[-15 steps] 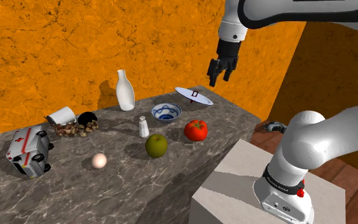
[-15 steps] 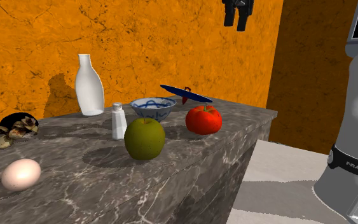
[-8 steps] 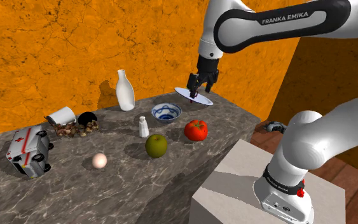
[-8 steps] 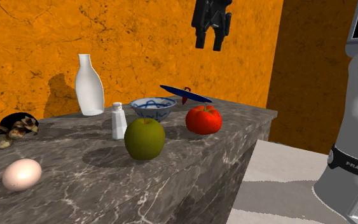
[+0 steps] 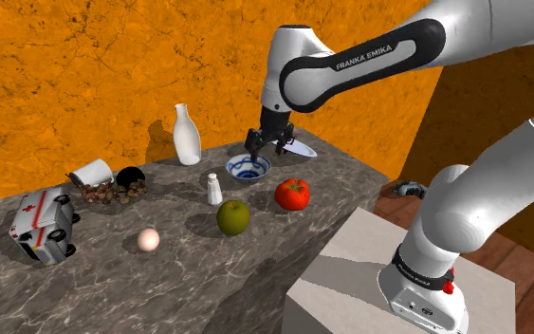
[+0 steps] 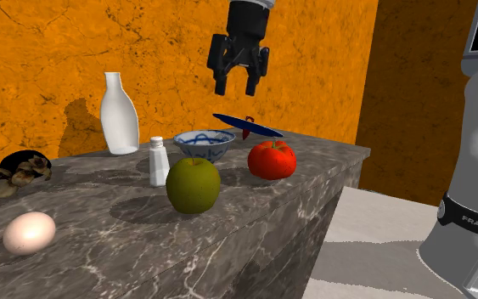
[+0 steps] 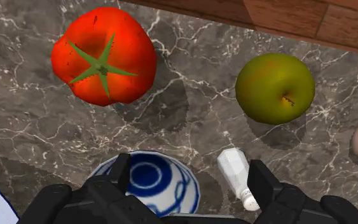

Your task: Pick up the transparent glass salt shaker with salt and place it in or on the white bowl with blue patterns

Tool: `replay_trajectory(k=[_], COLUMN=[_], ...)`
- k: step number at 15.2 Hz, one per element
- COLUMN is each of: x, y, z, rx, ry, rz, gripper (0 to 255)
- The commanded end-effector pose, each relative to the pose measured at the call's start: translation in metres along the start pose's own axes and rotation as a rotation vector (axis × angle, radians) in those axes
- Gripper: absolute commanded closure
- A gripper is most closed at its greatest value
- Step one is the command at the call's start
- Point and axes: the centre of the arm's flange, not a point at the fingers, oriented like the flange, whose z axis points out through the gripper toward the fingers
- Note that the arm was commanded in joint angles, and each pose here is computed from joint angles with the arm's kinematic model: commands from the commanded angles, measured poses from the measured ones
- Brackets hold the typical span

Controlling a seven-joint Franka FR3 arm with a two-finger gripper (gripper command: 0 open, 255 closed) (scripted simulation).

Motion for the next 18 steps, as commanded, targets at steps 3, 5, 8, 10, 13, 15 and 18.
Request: replay_trajectory(k=[3,5,8,10,13,15,18], x=[0.022,0.034,0.051,0.064,0.083,0.084,0.086], y=[-0.027,-0.041,-0.062,-0.076,-0.097,-0.099,-0.1], z=[0.038,0.055,0.081,0.097,0.122,0.129,0.144], rx=[0.013,0.019,0.028,0.034,0.043,0.043,0.043], ry=[0.024,0.035,0.052,0.064,0.081,0.082,0.082], rz=[0.021,0.031,0.045,0.055,0.07,0.071,0.071], gripper=[0,0,0,0,0,0,0])
